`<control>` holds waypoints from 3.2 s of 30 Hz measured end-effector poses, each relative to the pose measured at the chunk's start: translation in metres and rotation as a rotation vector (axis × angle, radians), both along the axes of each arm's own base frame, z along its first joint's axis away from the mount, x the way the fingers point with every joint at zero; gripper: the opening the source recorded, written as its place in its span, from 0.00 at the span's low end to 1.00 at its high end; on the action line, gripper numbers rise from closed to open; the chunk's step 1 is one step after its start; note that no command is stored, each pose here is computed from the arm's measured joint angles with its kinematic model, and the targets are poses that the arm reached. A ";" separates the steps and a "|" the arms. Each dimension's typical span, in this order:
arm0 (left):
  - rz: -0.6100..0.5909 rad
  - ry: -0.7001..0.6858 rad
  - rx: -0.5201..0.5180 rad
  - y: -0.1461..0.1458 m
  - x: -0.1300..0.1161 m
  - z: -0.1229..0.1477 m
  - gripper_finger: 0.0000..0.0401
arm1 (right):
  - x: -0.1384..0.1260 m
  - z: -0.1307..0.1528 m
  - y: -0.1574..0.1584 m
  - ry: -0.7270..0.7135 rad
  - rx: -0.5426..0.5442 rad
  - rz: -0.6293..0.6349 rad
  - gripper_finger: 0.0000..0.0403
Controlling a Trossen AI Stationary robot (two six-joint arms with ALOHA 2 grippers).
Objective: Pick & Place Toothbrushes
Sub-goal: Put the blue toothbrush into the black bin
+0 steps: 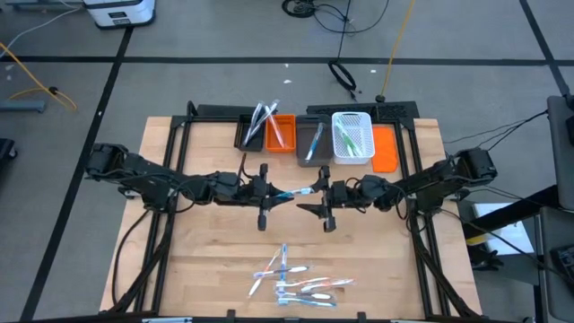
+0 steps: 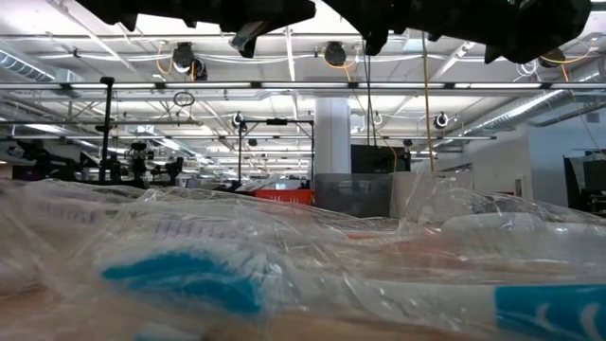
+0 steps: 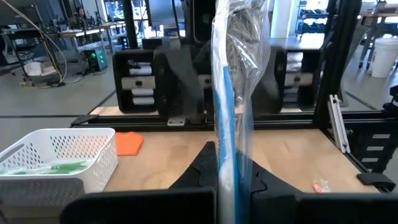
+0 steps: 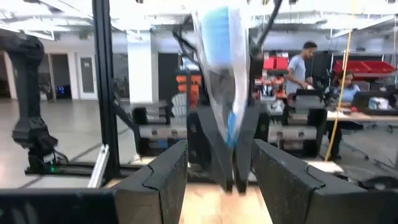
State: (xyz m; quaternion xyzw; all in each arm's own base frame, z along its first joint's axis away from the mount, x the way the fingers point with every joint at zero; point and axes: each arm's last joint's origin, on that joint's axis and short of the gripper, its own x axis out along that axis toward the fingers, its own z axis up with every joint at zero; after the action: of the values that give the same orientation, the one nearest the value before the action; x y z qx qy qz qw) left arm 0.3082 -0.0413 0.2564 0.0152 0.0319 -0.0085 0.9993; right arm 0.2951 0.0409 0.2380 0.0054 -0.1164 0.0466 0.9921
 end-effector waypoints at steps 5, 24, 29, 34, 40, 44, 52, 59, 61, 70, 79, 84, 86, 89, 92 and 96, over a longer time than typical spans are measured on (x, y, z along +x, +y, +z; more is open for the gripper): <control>0.000 0.000 0.000 0.000 0.000 0.000 0.01 | -0.001 0.004 0.001 -0.043 -0.001 0.025 0.43; -0.002 -0.004 0.001 0.000 0.000 0.000 0.01 | 0.007 0.022 0.003 -0.089 -0.027 0.043 0.42; -0.002 -0.003 0.001 0.000 0.000 0.000 0.01 | 0.013 0.025 0.002 -0.090 -0.027 0.037 0.42; 0.002 0.001 0.000 0.000 0.000 0.000 0.01 | 0.022 0.025 0.001 -0.080 -0.029 0.031 0.42; 0.005 0.005 -0.003 0.000 0.000 -0.001 0.03 | 0.033 0.017 -0.004 -0.057 -0.032 0.009 0.21; 0.004 0.012 -0.001 0.000 0.000 -0.001 0.02 | 0.034 0.016 -0.006 -0.057 -0.054 -0.008 0.04; 0.012 0.027 -0.007 0.001 0.000 -0.002 0.08 | 0.033 0.017 -0.008 -0.036 -0.047 -0.051 0.04; 0.014 0.047 0.046 0.001 -0.002 -0.003 0.33 | 0.029 0.020 -0.011 0.011 -0.044 -0.064 0.04; 0.037 0.061 0.069 0.002 -0.004 -0.002 0.42 | 0.027 0.020 -0.011 0.030 -0.029 -0.062 0.04; 0.155 0.210 0.085 0.008 -0.026 0.004 0.66 | 0.014 0.029 -0.018 0.149 -0.025 -0.172 0.04; 0.146 0.362 0.013 0.000 -0.034 -0.010 0.68 | 0.011 0.027 -0.059 0.205 0.093 -0.334 0.04; 0.127 0.398 0.008 -0.006 -0.035 -0.014 0.65 | 0.007 0.020 -0.095 0.261 0.194 -0.445 0.04; 0.122 0.398 0.009 -0.007 -0.035 -0.014 0.64 | 0.004 0.020 -0.109 0.257 0.239 -0.487 0.04; 0.116 0.396 0.010 -0.009 -0.036 -0.014 0.63 | -0.001 0.018 -0.126 0.263 0.295 -0.536 0.04; 0.116 0.397 0.010 -0.009 -0.036 -0.014 0.63 | -0.005 0.016 -0.139 0.272 0.339 -0.557 0.04; 0.117 0.397 0.010 -0.009 -0.036 -0.014 0.63 | -0.010 0.012 -0.152 0.303 0.378 -0.604 0.04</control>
State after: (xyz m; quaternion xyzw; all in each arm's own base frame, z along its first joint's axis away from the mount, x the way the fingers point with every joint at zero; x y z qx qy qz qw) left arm 0.2725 -0.0501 0.2424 0.0163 0.2291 0.0467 0.9721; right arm 0.2851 -0.1110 0.2495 0.1606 0.0285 -0.2714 0.9486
